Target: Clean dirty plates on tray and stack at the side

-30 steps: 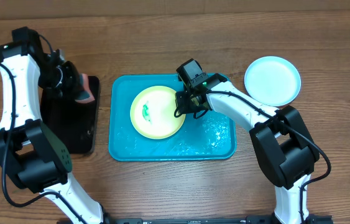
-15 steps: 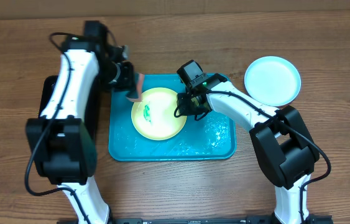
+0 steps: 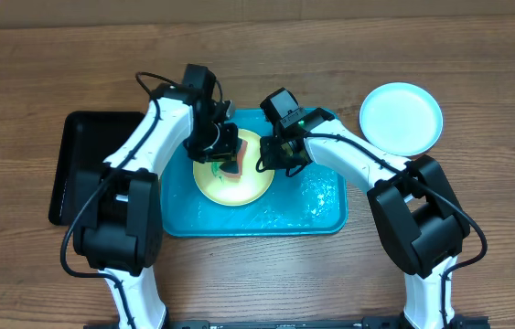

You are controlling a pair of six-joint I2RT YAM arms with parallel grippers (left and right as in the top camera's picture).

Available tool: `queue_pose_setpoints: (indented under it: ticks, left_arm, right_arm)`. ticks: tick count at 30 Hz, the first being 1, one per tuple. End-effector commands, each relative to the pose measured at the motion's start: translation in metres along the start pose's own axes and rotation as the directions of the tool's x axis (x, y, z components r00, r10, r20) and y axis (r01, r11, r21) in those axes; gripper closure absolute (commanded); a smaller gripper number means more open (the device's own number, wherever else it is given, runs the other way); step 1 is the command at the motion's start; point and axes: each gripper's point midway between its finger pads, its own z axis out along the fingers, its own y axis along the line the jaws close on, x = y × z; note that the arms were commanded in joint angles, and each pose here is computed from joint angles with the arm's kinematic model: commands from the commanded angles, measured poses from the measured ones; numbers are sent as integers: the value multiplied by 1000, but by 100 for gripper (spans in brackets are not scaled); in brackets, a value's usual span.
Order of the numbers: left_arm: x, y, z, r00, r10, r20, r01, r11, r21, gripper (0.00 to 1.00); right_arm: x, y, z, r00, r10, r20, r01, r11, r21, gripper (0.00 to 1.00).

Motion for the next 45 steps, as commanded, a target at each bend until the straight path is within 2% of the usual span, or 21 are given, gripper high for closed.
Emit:
queue_pose_setpoints:
  ticks: [1,6,9,11,16,20,24,27,30,34,39,45]
  left_arm:
    - [-1,-7,1,999,-29,33,30,1000,-9,96]
    - [-2,6,21,989,-113,95,123,987,-105,96]
    - [4,10,32,990,-101,102,115,983,-144,96]
    - [9,24,33,990,-95,108,117,968,-223,96]
    - [18,67,15,989,-86,122,135,871,-472,96]
    - [19,88,-6,989,-69,131,135,786,-603,96]
    - [7,83,-17,985,-56,162,144,784,-604,96]
    - [-8,74,-19,977,-43,208,157,805,-572,96]
    - [-20,52,-6,972,-49,230,150,882,-446,96]
    - [-26,24,7,974,-59,221,123,950,-288,96]
    - [-15,2,20,984,-71,161,96,983,-155,96]
    - [18,13,31,996,-79,44,86,978,-189,96]
  right_arm:
    - [0,-7,3,1000,4,7,-4,1000,30,96]
    - [0,-8,3,1000,4,9,-4,999,36,96]
    - [0,-8,3,1000,4,9,-4,999,36,96]
    - [0,-8,3,1000,4,8,-4,999,36,96]
    - [4,-10,7,1000,5,4,-5,999,38,96]
    - [8,-14,12,1000,6,3,-6,999,39,96]
    - [7,-14,12,1000,5,7,-6,999,37,96]
    - [7,-14,12,1000,5,8,-6,999,37,96]
    - [6,-13,12,1000,5,11,-5,999,35,96]
    - [6,-13,12,1000,5,11,-5,999,35,96]
    - [6,-13,12,1000,5,11,-5,999,35,96]
    - [6,-13,12,1000,5,10,-5,999,35,96]
